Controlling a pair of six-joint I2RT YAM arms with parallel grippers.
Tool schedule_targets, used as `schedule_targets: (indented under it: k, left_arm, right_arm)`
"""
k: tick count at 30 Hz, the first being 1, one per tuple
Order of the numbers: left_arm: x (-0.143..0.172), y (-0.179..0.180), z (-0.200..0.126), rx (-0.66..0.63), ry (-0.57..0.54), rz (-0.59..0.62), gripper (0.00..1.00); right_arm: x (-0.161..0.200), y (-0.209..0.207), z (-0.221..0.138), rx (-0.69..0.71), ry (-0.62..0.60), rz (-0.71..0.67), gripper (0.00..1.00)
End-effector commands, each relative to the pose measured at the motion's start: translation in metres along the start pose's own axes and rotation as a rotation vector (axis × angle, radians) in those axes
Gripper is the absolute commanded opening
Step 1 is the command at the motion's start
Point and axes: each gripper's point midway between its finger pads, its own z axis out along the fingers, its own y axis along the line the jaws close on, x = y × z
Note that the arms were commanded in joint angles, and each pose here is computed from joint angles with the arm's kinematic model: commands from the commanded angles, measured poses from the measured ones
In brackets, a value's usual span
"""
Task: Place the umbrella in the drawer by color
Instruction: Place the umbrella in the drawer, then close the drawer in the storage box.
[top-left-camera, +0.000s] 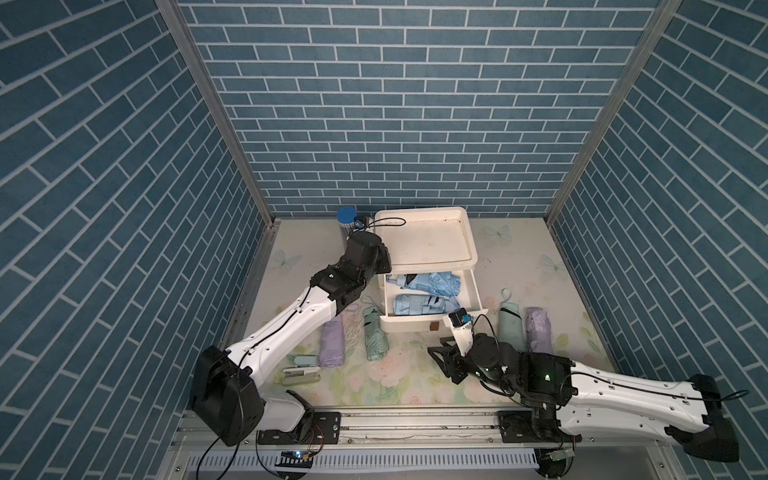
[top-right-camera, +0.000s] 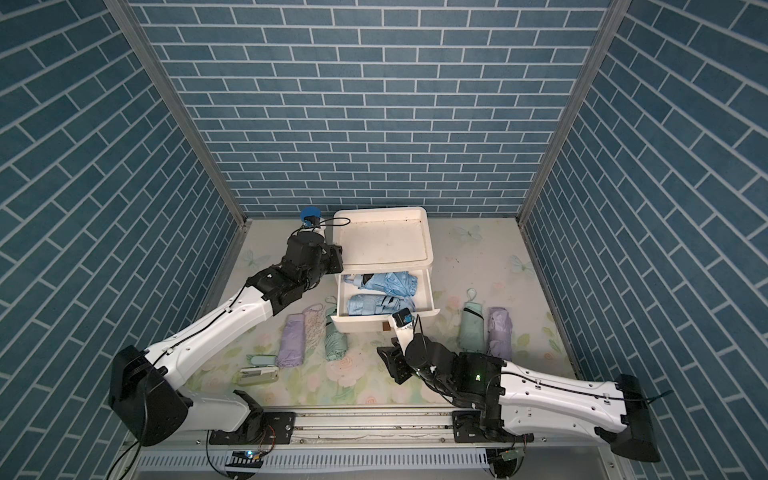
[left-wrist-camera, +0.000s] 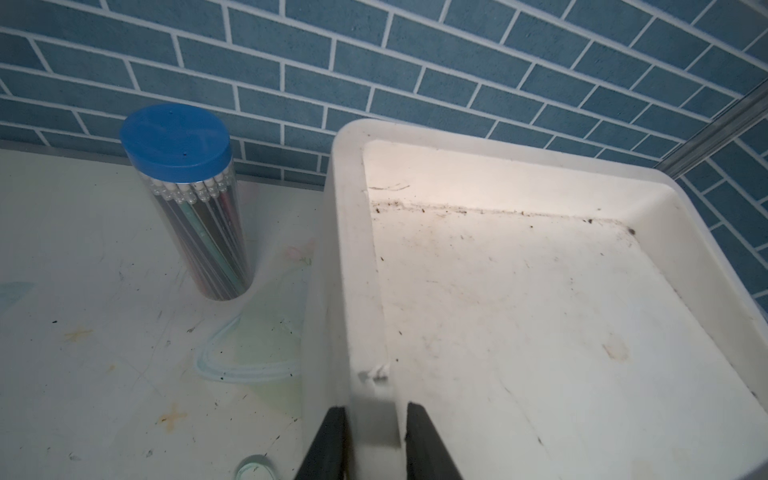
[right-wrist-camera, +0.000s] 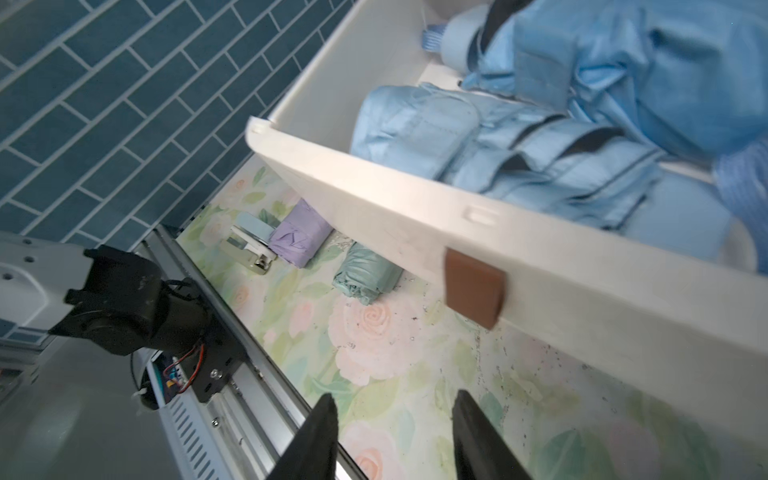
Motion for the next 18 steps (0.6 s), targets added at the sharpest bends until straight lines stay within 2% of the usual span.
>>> schedule_targets:
  k: [1,3,9,13,18]
  left_arm:
    - [-0.001,-0.009,0.001,0.046,0.014,0.041,0.21]
    - [0.002,-0.010,0.003,0.052,0.023,0.044,0.16]
    - [0.004,-0.015,0.002,0.081,0.036,-0.007,0.14]
    - [0.011,-0.013,0.005,0.056,0.049,-0.080,0.00]
    - [0.021,-0.021,0.005,0.027,0.038,-0.157,0.00]
  right_arm:
    - [-0.031,-0.002,0.003,0.033,-0.170,0.115,0.49]
    - [-0.032,-0.003,0.008,0.055,-0.178,0.111,0.51]
    - [-0.036,-0.003,0.021,0.121,-0.173,0.087,0.53]
    - [-0.043,-0.014,0.019,0.191,-0.188,0.088,0.50]
    - [-0.049,-0.028,0.015,0.213,-0.191,0.120,0.49]
